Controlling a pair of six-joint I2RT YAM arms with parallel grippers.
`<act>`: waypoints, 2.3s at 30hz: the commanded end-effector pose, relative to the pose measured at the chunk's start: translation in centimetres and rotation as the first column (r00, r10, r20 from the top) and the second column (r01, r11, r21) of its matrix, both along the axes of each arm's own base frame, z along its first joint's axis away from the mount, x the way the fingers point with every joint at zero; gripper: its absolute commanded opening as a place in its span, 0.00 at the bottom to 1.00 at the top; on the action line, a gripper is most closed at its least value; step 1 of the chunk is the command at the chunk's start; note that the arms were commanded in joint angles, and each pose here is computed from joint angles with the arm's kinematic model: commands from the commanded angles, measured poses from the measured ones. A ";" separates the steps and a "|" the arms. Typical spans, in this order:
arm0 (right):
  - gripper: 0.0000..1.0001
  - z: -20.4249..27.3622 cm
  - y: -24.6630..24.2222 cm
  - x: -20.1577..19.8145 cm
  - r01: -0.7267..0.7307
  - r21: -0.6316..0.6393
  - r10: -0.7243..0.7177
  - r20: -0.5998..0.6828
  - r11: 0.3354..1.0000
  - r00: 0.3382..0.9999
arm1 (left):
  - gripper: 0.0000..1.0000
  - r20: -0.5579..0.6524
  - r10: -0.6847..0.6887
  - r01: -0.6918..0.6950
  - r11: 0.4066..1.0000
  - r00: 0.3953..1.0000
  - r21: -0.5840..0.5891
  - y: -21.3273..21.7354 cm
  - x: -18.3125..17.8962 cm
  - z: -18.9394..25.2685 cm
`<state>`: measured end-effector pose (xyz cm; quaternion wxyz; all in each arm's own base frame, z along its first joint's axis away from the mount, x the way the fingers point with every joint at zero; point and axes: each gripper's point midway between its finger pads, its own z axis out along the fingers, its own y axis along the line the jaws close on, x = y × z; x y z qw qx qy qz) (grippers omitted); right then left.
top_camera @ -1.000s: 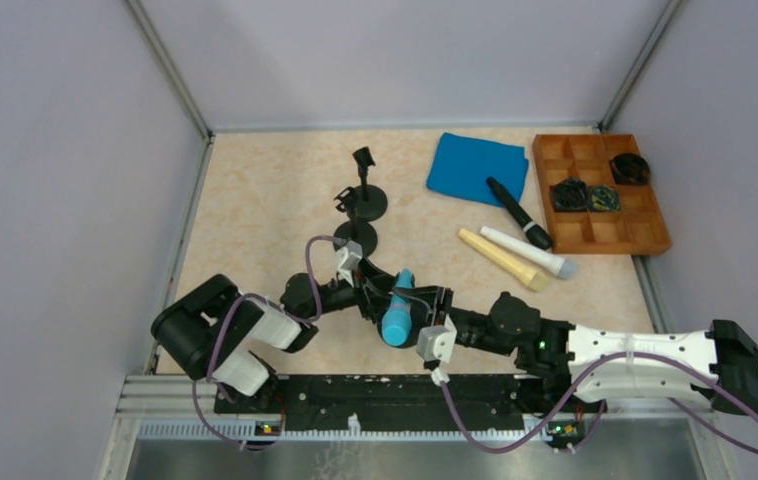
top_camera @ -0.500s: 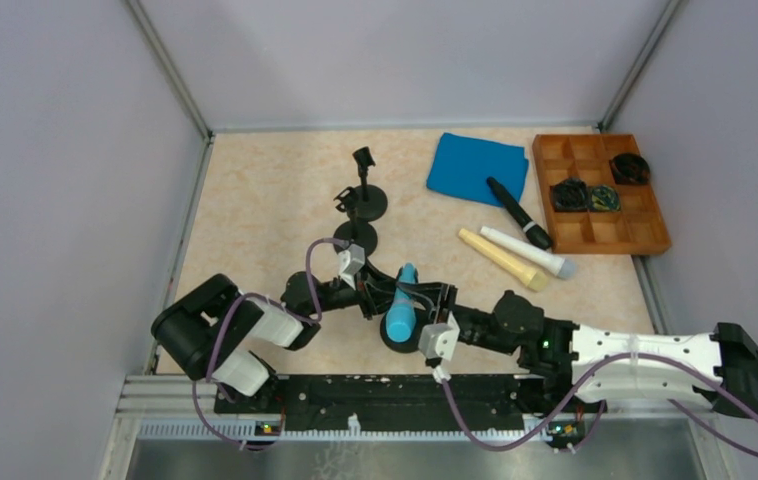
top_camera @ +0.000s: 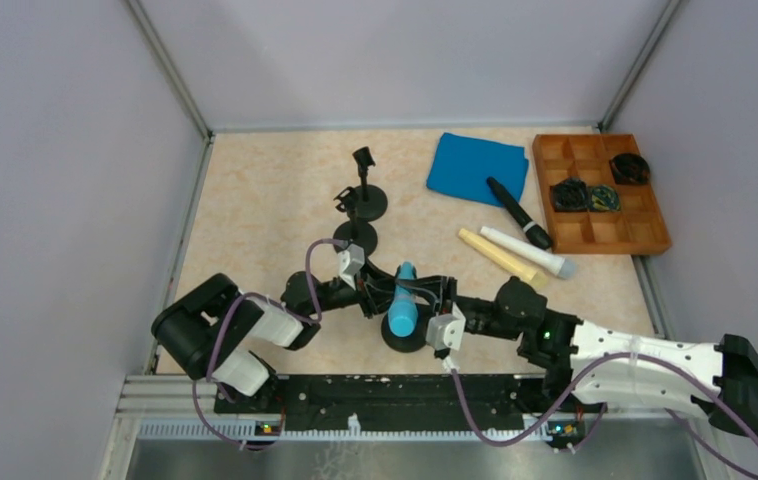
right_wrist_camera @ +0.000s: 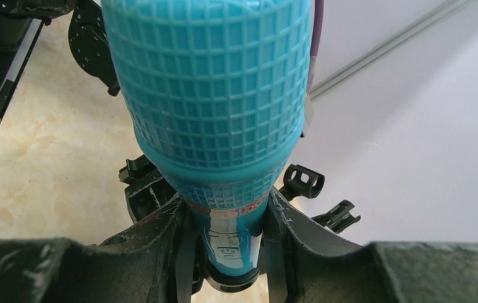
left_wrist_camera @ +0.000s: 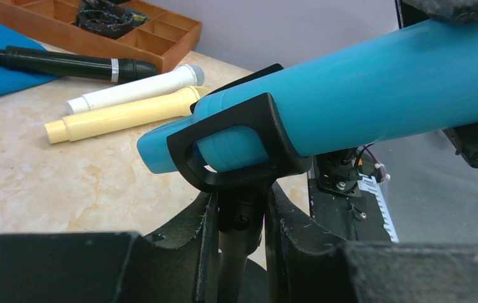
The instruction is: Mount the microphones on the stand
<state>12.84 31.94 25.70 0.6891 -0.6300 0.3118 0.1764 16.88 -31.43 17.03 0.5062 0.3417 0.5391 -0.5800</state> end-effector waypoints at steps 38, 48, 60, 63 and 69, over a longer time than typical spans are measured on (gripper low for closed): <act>0.00 -13.5 -5.9 5.6 0.253 -0.569 -0.446 -0.228 0.782 0.865 | 0.00 0.326 0.149 -0.150 0.988 0.933 -0.022 2.6 0.0 4.5; 0.00 -9.2 -2.4 6.0 0.253 -0.418 -0.326 -0.112 0.873 0.939 | 0.00 0.410 0.171 -0.187 0.982 0.896 0.000 3.1 0.4 4.7; 0.00 -13.6 -4.7 8.3 0.351 -0.533 -0.407 0.013 0.770 0.913 | 0.00 0.418 0.173 -0.187 0.982 0.892 -0.008 3.6 -0.3 4.9; 0.00 -14.0 -5.1 8.7 0.371 -0.548 -0.417 0.044 0.749 0.908 | 0.00 0.420 0.165 -0.179 0.984 0.892 -0.007 3.6 -0.4 4.8; 0.00 -15.4 -5.5 9.3 0.394 -0.596 -0.434 0.083 0.700 0.897 | 0.00 0.416 0.156 -0.166 0.986 0.896 -0.014 3.5 -0.6 4.9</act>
